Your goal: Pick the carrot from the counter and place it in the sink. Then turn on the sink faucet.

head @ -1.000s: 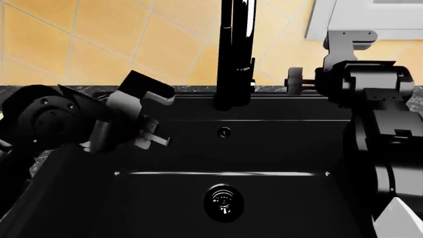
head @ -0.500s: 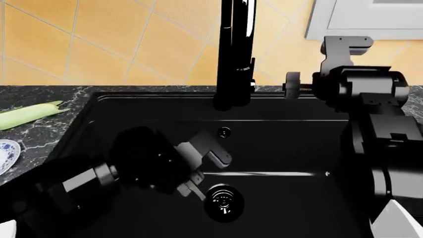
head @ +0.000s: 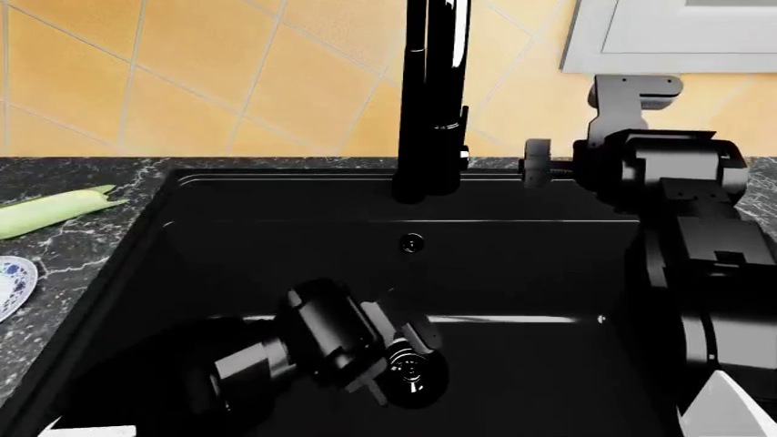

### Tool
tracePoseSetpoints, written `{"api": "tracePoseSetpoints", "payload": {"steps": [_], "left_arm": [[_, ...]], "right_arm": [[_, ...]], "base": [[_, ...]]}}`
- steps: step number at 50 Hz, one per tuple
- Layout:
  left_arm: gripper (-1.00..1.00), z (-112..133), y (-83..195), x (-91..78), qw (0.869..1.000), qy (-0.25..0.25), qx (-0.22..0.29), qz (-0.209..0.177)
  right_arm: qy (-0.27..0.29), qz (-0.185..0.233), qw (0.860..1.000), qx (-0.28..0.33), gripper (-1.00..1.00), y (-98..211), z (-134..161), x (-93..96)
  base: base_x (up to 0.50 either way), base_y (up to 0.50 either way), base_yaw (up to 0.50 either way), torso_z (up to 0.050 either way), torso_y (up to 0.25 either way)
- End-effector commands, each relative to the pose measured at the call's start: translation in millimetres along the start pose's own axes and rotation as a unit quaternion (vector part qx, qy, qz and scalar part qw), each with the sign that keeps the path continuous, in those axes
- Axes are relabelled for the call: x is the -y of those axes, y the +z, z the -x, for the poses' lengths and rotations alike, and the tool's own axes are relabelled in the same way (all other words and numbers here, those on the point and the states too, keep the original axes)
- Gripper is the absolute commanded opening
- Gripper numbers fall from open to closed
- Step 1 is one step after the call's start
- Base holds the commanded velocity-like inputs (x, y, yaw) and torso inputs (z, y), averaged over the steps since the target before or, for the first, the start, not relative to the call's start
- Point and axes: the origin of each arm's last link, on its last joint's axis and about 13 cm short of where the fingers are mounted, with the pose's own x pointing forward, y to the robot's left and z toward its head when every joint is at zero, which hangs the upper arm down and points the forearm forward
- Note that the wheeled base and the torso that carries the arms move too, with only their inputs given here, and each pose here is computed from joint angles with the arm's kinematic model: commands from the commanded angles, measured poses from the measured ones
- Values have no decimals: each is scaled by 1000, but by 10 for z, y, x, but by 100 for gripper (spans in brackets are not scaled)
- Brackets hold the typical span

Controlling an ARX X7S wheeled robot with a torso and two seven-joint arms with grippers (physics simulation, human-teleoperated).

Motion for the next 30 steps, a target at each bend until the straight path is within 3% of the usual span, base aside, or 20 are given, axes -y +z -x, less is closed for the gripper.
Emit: {"api": "tracePoseSetpoints", "payload": {"steps": [1, 2, 14, 18, 20, 24, 25, 30], "left_arm": [[-100, -45, -18, 59, 1000, 6, -9, -17], [100, -39, -8, 50, 1000, 6, -6, -20], [100, 30, 58, -55, 1000, 9, -1, -18], [100, 109, 102, -164, 1000, 13, 8, -15], [100, 210, 103, -239, 1000, 16, 18, -16], [100, 716, 42, -478, 997, 3, 72, -23], [100, 878, 14, -577, 996, 4, 85, -12], [100, 1230, -101, -859, 992, 12, 120, 30]], "right_arm": [[-1, -3, 1000, -3, 100, -42, -19, 20], [-1, -4, 1000, -4, 100, -48, -22, 22], [-1, -3, 1000, -4, 100, -40, -17, 15], [-2, -2, 1000, -4, 100, -33, -13, 17], [-2, -2, 1000, -4, 100, -36, -14, 21], [-6, -3, 1000, -6, 100, -55, -22, 37], [-6, -5, 1000, -6, 100, -63, -26, 37], [-4, -5, 1000, -7, 100, -80, -36, 23]], "base": [[0, 0, 0, 0, 0], [0, 0, 0, 0, 0], [0, 0, 0, 0, 0], [0, 0, 0, 0, 0], [0, 0, 0, 0, 0], [0, 0, 0, 0, 0], [0, 0, 0, 0, 0], [0, 0, 0, 0, 0]]}}
